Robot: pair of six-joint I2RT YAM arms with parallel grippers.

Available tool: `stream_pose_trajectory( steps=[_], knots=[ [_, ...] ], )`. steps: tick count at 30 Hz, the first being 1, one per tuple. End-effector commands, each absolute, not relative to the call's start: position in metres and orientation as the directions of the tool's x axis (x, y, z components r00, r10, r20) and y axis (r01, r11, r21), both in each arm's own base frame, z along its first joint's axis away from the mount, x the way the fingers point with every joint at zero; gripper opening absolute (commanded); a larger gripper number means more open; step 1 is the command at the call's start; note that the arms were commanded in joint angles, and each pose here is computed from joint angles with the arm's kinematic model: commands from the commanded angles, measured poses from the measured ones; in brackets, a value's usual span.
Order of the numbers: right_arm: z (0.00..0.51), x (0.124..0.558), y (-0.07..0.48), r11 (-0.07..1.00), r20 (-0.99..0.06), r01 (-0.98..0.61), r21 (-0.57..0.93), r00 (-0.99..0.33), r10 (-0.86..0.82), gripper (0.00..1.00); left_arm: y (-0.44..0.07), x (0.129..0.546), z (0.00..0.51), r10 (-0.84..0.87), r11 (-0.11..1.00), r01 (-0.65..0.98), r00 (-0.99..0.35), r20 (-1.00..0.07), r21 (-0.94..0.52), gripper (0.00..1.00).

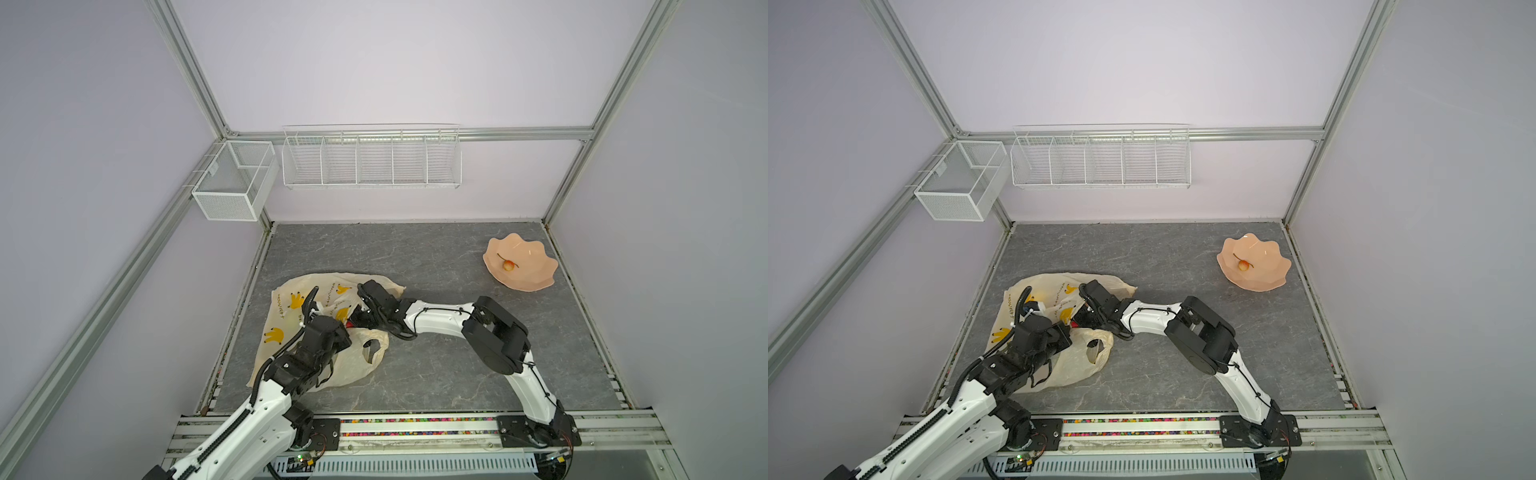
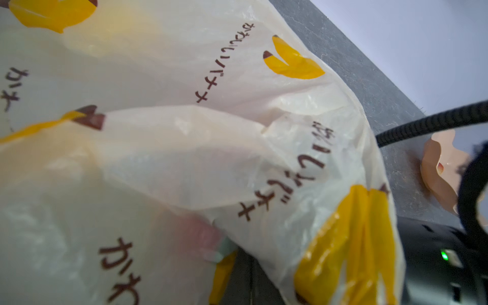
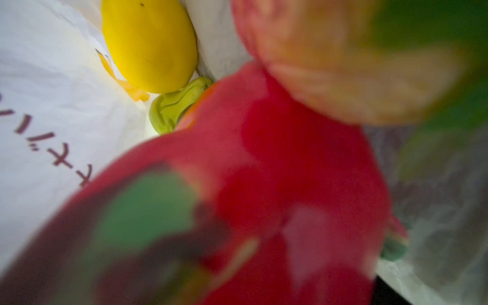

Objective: Place the fruits into the plastic bag

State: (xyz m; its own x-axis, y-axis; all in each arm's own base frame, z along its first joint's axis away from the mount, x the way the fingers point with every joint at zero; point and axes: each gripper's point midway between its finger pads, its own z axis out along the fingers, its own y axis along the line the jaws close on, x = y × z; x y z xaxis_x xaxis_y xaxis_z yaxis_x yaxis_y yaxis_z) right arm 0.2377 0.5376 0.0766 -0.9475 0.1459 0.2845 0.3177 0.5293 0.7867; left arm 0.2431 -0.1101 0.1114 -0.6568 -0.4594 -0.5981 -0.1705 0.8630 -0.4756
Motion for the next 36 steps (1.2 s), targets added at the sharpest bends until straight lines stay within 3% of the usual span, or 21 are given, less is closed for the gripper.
stream_pose_trajectory(
  steps=[1,7,16,28,36],
  knots=[
    [0.189,0.161,0.558,0.379,0.299,0.218,0.899,-0.939,-0.170,0.88,-0.059,0.215,0.049,-0.406,0.912,-0.364,-0.743,-0.532,-0.187,0.00],
    [0.192,0.178,0.538,0.395,0.288,0.223,0.891,-0.951,-0.111,0.88,-0.044,0.210,0.054,-0.385,0.911,-0.403,-0.750,-0.538,-0.090,0.00],
    [0.198,0.199,0.516,0.424,0.228,0.175,0.888,-0.971,-0.077,0.88,-0.039,0.202,0.053,-0.422,0.893,-0.437,-0.734,-0.533,-0.106,0.00],
    [0.170,0.207,0.523,0.455,0.243,0.192,0.870,-0.968,-0.057,0.88,-0.072,0.206,0.128,-0.507,0.849,-0.251,-0.637,-0.581,-0.466,0.00],
    [0.155,0.218,0.541,0.453,0.220,0.166,0.876,-0.973,-0.070,0.88,-0.092,0.196,0.151,-0.512,0.801,-0.128,-0.651,-0.560,-0.585,0.00]
  ],
)
